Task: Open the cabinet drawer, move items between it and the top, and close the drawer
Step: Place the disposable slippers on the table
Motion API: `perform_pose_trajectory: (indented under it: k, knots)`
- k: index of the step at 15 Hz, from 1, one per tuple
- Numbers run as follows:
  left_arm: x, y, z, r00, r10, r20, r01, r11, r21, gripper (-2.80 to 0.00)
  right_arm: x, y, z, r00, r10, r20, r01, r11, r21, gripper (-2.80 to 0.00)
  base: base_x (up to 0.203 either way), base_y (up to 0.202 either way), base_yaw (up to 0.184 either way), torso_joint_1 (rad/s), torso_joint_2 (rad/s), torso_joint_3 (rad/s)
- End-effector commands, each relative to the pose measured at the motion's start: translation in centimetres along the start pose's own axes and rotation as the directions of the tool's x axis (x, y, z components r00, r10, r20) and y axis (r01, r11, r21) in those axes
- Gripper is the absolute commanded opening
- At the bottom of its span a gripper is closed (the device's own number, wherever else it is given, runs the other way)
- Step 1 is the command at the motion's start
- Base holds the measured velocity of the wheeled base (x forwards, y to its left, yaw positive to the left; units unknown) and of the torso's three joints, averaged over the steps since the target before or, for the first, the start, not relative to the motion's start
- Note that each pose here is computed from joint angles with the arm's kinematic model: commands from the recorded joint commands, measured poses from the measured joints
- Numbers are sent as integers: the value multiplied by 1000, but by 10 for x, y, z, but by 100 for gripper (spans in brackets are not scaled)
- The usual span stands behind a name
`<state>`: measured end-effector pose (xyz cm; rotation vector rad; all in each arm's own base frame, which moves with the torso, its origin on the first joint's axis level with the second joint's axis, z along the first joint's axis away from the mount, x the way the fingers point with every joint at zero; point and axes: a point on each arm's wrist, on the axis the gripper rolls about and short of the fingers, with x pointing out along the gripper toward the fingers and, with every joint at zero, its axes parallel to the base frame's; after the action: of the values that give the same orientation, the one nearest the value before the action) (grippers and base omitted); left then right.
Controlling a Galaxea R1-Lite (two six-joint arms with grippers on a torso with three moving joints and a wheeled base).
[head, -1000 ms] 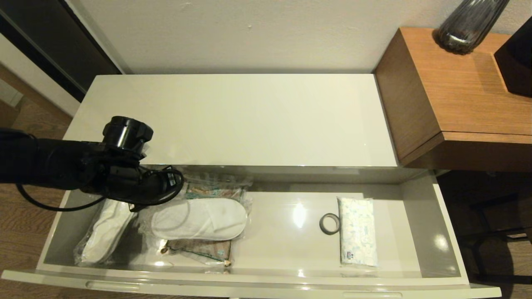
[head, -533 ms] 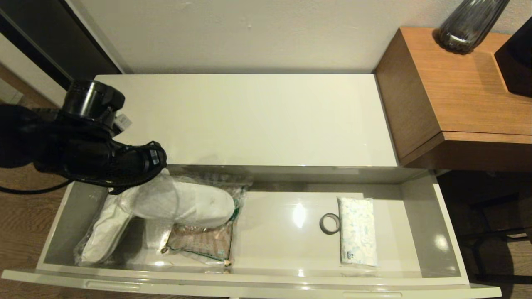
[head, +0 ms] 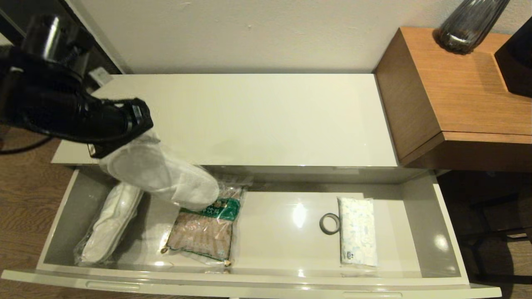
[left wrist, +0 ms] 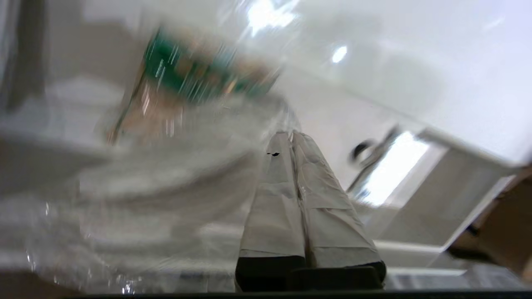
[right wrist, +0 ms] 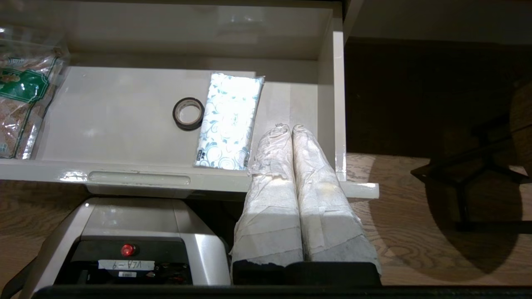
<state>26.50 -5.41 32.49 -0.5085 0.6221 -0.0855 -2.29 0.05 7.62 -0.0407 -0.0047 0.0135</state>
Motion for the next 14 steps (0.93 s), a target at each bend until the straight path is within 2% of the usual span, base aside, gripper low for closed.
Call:
perform_pose_trajectory:
  k: [1, 3, 6, 8, 10, 11, 12, 14]
  knots:
    - [-31, -25, 33, 984, -96, 150, 87, 994, 68, -280, 0, 0, 0, 1000, 0, -1, 0, 1000, -1, -280, 0, 0, 0, 0, 0, 0]
    - [-45, -31, 41, 968, -132, 214, 101, 983, 153, -280, 0, 0, 0, 1000, 0, -1, 0, 1000, -1, -280, 0, 0, 0, 0, 0, 0]
    - [-59, -34, 43, 951, -163, 263, 110, 973, 204, -280, 0, 0, 0, 1000, 0, -1, 0, 1000, -1, -280, 0, 0, 0, 0, 0, 0]
    - [-58, -34, 44, 950, -163, 267, 108, 972, 210, -280, 0, 0, 0, 1000, 0, -1, 0, 1000, -1, -280, 0, 0, 0, 0, 0, 0]
    - [-41, -37, 52, 931, -162, 326, 61, 952, 300, -280, 0, 0, 0, 1000, 0, -1, 0, 1000, -1, -280, 0, 0, 0, 0, 0, 0]
    - [-37, -37, 54, 928, -147, 342, 39, 953, 301, -280, 0, 0, 0, 1000, 0, -1, 0, 1000, -1, -280, 0, 0, 0, 0, 0, 0]
    - [-18, -36, 56, 932, -105, 346, -3, 955, 296, -280, 0, 0, 0, 1000, 0, -1, 0, 1000, -1, -280, 0, 0, 0, 0, 0, 0]
    - [42, -29, 55, 944, 18, 331, -124, 946, 300, -280, 0, 0, 0, 1000, 0, -1, 0, 1000, -1, -280, 0, 0, 0, 0, 0, 0]
